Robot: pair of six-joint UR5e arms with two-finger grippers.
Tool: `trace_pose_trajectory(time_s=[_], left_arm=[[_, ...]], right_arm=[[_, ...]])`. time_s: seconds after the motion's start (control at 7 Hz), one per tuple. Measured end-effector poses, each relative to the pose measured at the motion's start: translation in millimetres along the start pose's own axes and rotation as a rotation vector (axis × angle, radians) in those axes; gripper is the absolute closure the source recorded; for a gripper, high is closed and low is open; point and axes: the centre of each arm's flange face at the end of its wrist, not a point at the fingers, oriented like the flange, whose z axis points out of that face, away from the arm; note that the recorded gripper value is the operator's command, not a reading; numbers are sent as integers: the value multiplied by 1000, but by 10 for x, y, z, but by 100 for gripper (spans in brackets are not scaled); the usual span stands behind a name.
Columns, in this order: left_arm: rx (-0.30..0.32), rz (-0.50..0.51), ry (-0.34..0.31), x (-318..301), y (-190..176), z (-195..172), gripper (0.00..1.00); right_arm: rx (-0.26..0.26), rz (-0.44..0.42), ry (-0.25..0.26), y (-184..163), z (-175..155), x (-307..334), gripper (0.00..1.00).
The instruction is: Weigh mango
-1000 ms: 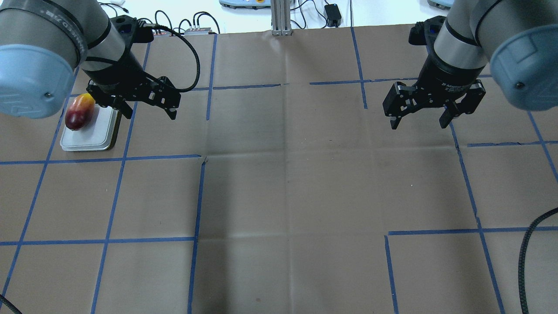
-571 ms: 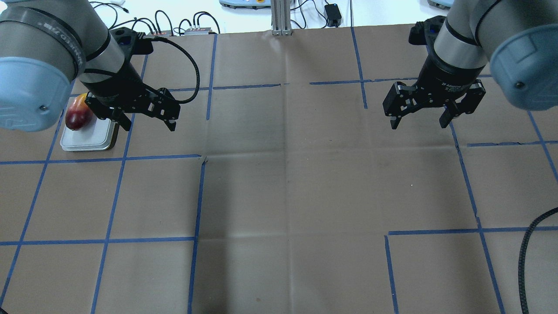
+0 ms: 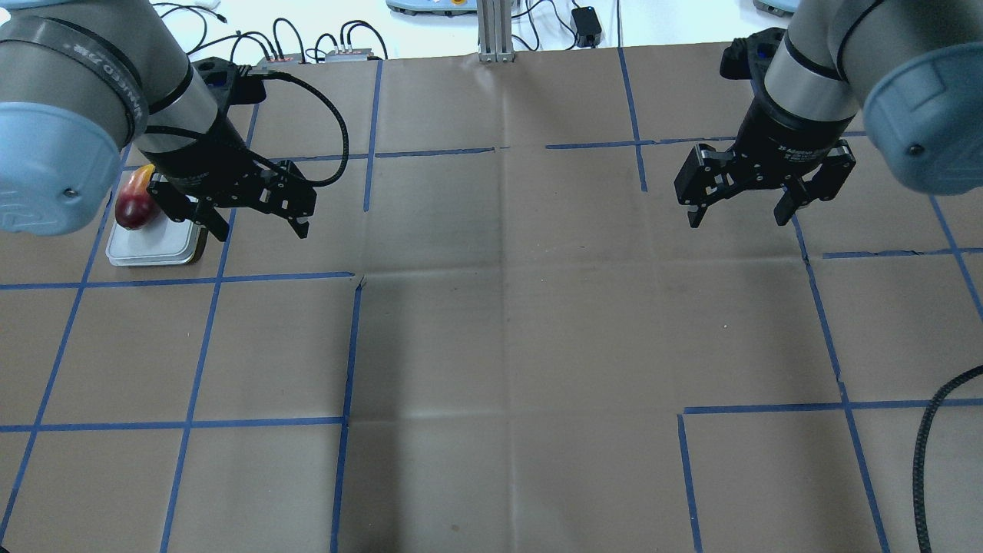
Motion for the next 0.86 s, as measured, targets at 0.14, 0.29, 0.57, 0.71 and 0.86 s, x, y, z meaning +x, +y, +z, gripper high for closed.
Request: trace_pose_trajectory(time_s=[0.14,0.29,0.57,0.71,0.86], left_arm=[[-1,-6,-1,-1,-1,3,0],[-1,-7,-1,-2,-3,6,0],[0,-7,-2,-3,-4,5,0],[0,-7,-2,-2,-5,6,0],[0,-7,-1,-2,-6,6,0]], right_arm=[[0,0,0,0,0,0,0],[0,0,0,0,0,0,0],[0,0,0,0,0,0,0],[0,0,0,0,0,0,0],[0,0,0,0,0,0,0]])
